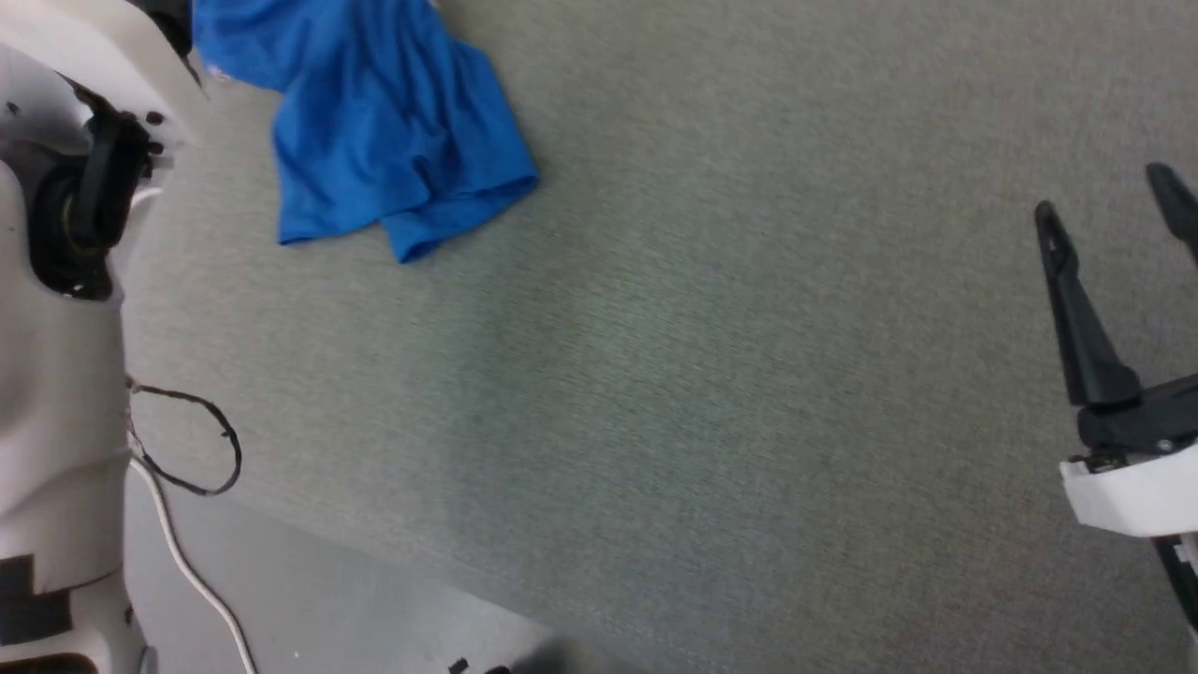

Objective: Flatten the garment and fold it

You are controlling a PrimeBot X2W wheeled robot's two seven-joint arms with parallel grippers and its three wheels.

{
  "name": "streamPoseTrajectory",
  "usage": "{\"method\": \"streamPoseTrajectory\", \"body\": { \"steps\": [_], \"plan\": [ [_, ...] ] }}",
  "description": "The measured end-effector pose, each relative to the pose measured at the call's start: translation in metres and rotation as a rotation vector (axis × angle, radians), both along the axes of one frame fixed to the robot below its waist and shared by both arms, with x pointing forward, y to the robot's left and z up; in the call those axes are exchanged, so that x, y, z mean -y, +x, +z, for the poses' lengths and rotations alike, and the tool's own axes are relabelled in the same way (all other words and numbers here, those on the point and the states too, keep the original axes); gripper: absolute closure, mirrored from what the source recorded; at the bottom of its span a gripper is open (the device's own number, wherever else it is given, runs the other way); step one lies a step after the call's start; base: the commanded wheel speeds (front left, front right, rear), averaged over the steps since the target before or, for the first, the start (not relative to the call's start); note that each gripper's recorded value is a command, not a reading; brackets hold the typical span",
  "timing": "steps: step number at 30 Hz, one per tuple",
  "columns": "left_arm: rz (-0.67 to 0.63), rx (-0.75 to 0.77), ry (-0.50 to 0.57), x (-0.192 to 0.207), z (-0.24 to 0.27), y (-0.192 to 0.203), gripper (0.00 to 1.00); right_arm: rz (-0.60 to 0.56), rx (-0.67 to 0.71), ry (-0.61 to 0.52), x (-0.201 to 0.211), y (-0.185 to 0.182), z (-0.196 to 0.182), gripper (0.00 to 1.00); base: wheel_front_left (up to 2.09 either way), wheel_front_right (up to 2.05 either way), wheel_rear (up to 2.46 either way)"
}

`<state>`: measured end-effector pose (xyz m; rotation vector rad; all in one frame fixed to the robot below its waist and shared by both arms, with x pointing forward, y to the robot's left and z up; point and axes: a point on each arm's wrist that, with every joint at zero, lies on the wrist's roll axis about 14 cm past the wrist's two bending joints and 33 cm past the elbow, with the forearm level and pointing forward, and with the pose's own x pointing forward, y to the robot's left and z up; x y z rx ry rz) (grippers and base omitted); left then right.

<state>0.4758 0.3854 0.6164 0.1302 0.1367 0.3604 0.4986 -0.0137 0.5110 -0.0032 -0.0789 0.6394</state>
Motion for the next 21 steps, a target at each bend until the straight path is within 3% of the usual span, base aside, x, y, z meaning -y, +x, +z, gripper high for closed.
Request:
{"method": "streamPoseTrajectory", "body": {
  "steps": [10, 21],
  "plan": [
    [-0.014, -0.324, -0.117, 0.006, -0.119, 0.035, 0.0, -0.059, -0.052, -0.051, 0.038, 0.019, -0.032, 0.0, 0.0, 0.0, 0.0],
    [0.038, -0.61, -0.248, 0.012, -0.23, 0.029, 0.0, -0.124, -0.115, -0.114, 0.073, 0.028, -0.063, 0.0, 0.0, 0.0, 0.0]
  ]
}}
